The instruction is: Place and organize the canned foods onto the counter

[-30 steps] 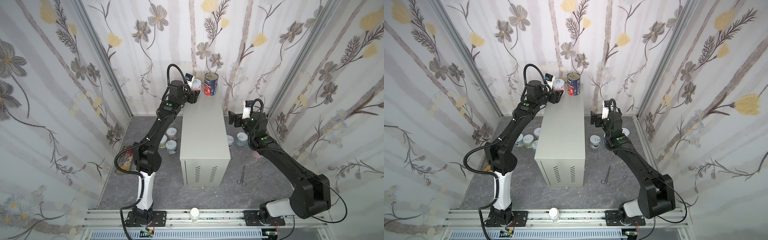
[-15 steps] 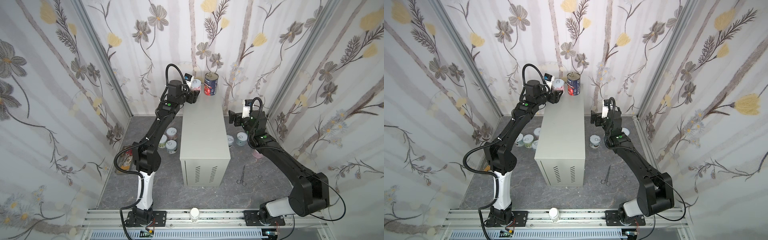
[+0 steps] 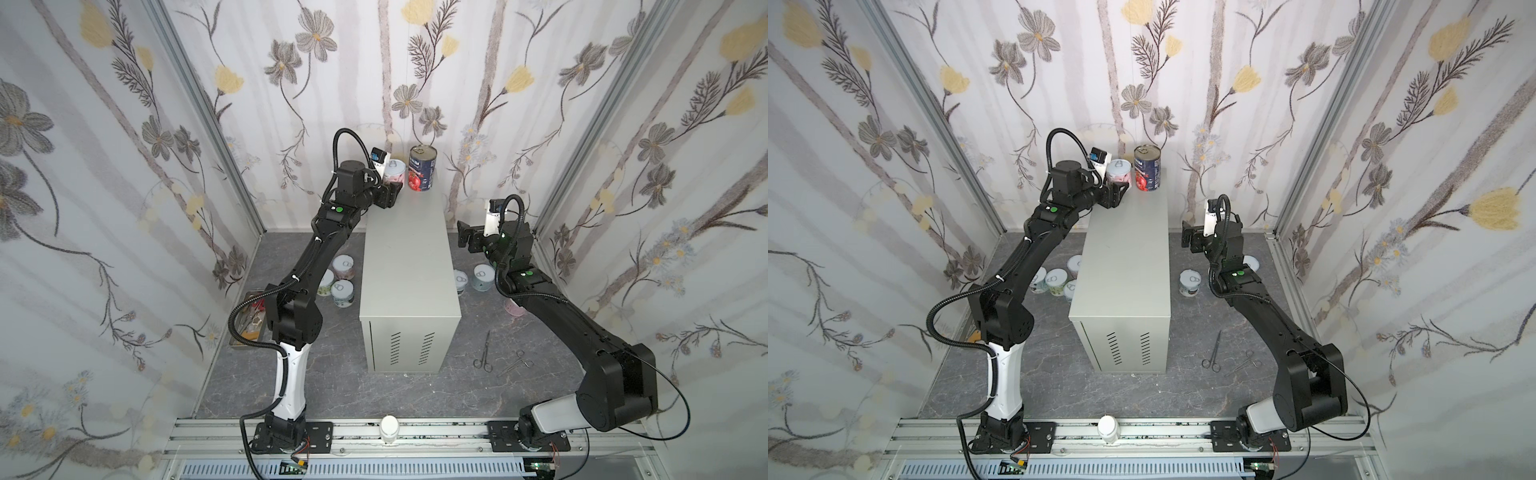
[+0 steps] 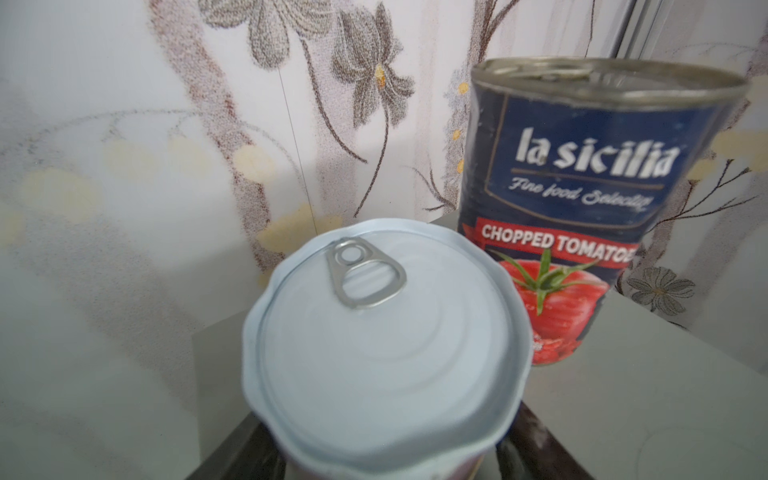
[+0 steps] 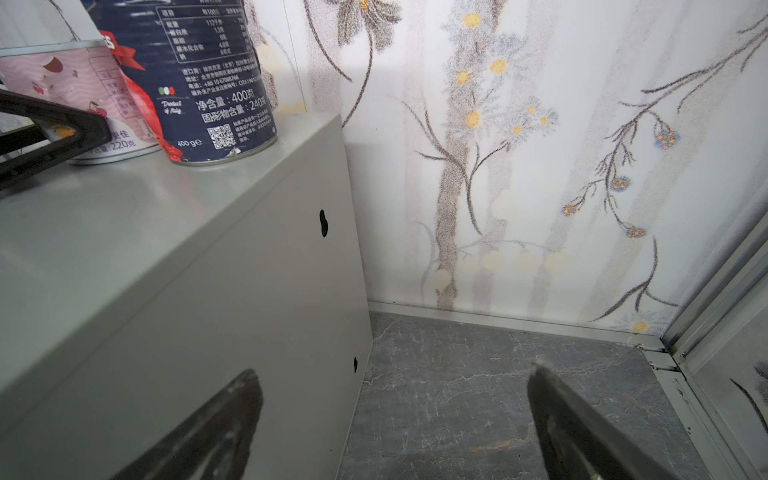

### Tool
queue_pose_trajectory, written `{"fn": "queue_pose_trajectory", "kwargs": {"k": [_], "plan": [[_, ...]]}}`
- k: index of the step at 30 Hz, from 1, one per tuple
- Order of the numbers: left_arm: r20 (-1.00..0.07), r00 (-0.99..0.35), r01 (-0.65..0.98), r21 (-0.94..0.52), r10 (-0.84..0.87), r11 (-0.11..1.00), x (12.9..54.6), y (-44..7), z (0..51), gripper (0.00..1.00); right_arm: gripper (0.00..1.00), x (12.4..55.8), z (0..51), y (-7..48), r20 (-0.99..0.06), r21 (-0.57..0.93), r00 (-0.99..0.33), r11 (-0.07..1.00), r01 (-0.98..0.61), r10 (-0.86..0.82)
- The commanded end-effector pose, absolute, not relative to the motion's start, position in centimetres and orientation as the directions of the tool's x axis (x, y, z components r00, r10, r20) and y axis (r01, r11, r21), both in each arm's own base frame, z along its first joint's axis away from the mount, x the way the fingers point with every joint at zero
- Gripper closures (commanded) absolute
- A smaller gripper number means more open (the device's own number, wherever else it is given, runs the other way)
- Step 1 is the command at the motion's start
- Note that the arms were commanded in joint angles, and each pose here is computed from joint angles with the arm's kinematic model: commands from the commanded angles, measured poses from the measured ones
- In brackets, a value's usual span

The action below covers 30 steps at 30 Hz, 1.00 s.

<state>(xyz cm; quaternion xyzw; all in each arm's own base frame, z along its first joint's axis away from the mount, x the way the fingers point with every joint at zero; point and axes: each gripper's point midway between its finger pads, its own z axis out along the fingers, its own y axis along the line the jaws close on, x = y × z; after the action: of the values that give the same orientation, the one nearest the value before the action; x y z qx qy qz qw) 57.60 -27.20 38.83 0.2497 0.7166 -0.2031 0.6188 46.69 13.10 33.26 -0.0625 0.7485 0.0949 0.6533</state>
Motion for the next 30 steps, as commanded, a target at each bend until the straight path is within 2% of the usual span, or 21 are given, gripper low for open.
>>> {"fn": "queue_pose_trajectory", "kwargs": {"k": [1, 24, 30], "plan": [[-0.984, -0.149, 0.635, -0.021, 0.096, 0.772, 57.2, -27.9, 37.9, 0.28, 0.0, 46.9, 33.8, 12.8, -0.993, 0.053, -0.116, 0.977, -0.205, 0.029], [-0.985, -0.151, 0.626, -0.027, 0.087, 0.779, 57.0, -28.1, 38.2, 0.23, 0.0, 46.7, 33.5, 12.7, -0.991, 0.052, -0.132, 0.976, -0.21, 0.024], [-0.985, -0.147, 0.625, -0.024, 0.087, 0.781, 56.5, -27.8, 38.9, 0.15, 0.0, 46.7, 33.4, 12.9, -0.99, 0.054, -0.135, 0.974, -0.219, 0.025]]}}
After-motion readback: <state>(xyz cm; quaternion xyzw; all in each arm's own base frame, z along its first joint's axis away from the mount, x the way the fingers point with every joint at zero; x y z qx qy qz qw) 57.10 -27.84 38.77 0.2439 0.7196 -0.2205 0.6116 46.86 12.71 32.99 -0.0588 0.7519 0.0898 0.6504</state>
